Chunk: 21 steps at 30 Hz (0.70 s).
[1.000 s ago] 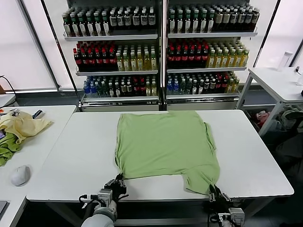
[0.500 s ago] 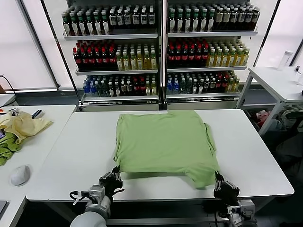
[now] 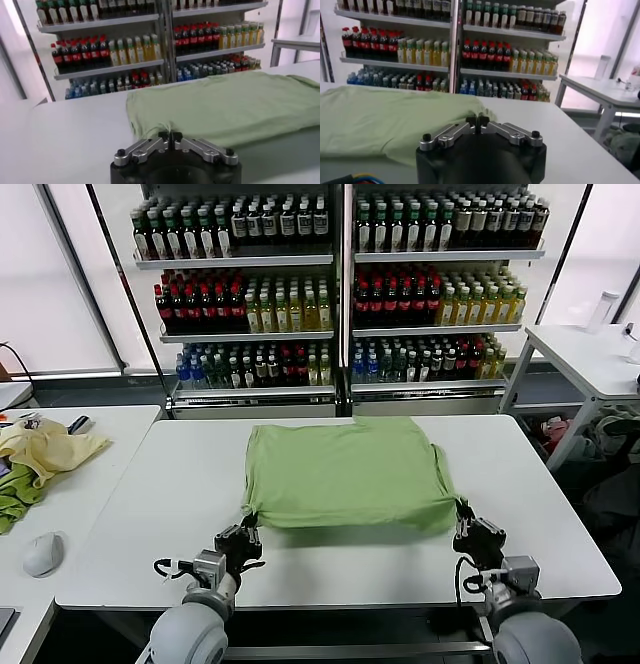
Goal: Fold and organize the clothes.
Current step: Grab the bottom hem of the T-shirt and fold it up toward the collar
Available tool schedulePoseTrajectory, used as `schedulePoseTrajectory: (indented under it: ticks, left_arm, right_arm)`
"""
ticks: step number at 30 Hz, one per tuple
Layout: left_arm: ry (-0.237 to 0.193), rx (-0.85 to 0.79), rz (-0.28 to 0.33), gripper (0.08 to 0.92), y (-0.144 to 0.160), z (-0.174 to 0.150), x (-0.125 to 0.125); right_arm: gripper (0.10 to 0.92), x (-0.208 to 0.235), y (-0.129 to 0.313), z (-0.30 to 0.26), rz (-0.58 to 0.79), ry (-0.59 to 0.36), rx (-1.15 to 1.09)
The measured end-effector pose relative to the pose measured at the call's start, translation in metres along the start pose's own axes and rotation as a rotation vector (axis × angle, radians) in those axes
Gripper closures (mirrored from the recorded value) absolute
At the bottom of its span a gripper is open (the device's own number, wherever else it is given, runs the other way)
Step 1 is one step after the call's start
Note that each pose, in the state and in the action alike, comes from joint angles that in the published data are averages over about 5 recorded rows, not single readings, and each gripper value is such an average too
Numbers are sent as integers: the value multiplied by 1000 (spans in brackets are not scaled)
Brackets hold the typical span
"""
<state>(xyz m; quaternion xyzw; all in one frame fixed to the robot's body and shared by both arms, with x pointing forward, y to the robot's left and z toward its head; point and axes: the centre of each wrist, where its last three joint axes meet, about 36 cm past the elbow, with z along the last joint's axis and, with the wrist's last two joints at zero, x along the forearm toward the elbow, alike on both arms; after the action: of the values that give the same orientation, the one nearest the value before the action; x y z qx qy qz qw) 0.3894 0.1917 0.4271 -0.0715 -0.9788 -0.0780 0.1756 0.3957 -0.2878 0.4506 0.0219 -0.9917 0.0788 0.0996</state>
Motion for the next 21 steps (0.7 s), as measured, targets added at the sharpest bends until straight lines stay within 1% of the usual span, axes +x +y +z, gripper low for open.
schedulePoseTrajectory:
  ticks: [5,13,21]
  left_arm:
    - [5,-17,-11,895,2,-1,-21]
    - [26,-62,-19,895,-2,1,-50]
    - [50,-110,-47,895,-2,6,-72]
  right_arm:
    - [897,-26,-4,-1,1,2,18]
    - [897,-59,-1,-3,-3,7,49]
    - [896,-83,10,-2,-21,19,78]
